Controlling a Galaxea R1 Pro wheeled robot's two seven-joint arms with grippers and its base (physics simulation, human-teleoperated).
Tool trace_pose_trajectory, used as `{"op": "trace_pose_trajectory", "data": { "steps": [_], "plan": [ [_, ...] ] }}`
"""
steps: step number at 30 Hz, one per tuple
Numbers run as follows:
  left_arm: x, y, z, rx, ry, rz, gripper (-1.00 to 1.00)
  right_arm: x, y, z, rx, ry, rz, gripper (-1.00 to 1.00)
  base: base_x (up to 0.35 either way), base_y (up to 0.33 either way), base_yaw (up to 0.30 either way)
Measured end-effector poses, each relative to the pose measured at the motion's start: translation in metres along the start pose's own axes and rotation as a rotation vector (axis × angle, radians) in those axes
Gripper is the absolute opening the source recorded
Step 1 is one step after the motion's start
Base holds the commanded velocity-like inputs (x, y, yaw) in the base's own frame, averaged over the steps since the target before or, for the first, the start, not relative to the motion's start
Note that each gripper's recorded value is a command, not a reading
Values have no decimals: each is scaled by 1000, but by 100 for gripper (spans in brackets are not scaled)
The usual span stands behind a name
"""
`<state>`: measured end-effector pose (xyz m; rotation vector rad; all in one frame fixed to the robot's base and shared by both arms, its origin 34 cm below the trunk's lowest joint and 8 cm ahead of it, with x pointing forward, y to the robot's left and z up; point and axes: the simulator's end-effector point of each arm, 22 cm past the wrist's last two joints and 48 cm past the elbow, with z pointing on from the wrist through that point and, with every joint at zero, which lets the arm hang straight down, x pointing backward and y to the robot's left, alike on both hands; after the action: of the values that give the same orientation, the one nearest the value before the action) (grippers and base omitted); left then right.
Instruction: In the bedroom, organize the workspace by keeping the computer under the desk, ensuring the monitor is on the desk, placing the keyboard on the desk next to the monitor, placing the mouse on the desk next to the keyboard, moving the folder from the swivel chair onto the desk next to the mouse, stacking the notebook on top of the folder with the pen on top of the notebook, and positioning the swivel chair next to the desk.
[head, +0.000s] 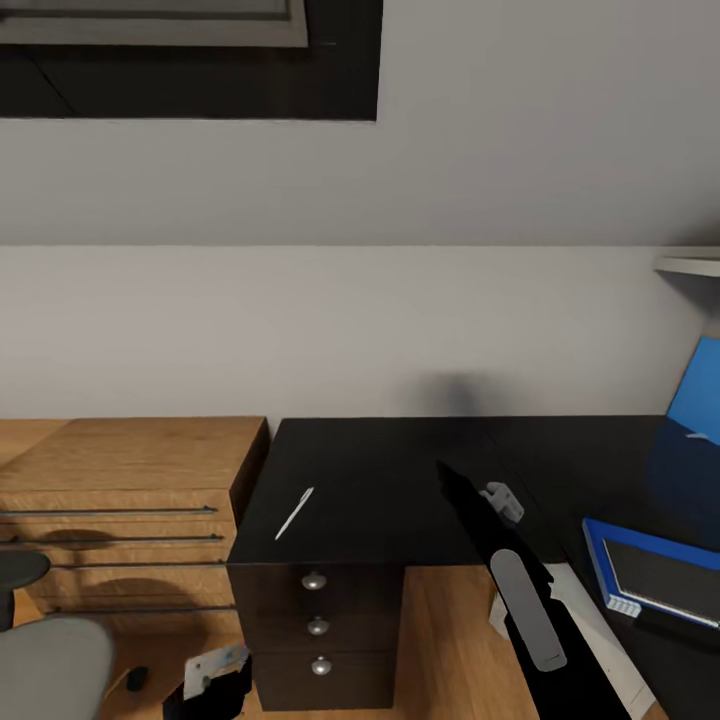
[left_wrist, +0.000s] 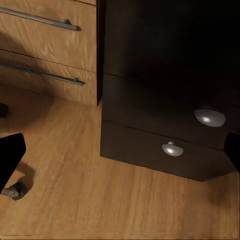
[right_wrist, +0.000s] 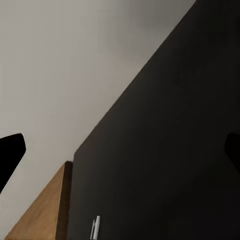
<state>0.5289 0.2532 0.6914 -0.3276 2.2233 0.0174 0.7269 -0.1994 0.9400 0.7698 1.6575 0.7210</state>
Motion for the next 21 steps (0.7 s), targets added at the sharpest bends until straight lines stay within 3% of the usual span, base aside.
{"op": "trace_pose_trajectory", "data": {
  "steps": [1,2,3,4,5,7,9,10,11,14,17,21],
  "plan": [
    [-10,16,-3,2,75,-104,100,-5,-9,-1,21,-2,-32,100,0,0,0],
    [-17,29,-3,-13,95,-152,100,-6,-12,-2,38,-3,-38,100,0,0,0],
    [-21,35,-3,-20,100,-172,100,-7,-13,-2,48,-3,-39,100,0,0,0],
    [-53,60,-6,-42,76,-251,100,-5,-23,-1,108,3,-55,100,0,0,0],
    [-70,66,-10,-45,53,-276,100,-3,-26,2,143,13,-82,100,0,0,0],
    [-94,70,-17,-39,21,-299,100,-6,-22,13,200,24,-152,100,0,0,0],
    [-123,78,-27,-38,-15,-322,100,-3,-8,34,276,69,-277,100,0,0,0],
    [-130,81,-30,-38,-23,-328,100,1,-5,39,295,88,-314,100,0,0,0],
    [-141,86,-35,-42,-40,-338,100,13,-2,46,333,133,-388,100,0,0,0],
    [-165,104,-45,-63,-83,-372,100,33,2,56,395,207,-535,100,0,0,0],
    [-178,118,-52,-77,-106,-411,100,32,6,59,415,198,-568,100,0,0,0],
    [-184,119,-57,-75,-107,-427,100,26,12,60,414,155,-552,100,0,0,0]
  ]
}}
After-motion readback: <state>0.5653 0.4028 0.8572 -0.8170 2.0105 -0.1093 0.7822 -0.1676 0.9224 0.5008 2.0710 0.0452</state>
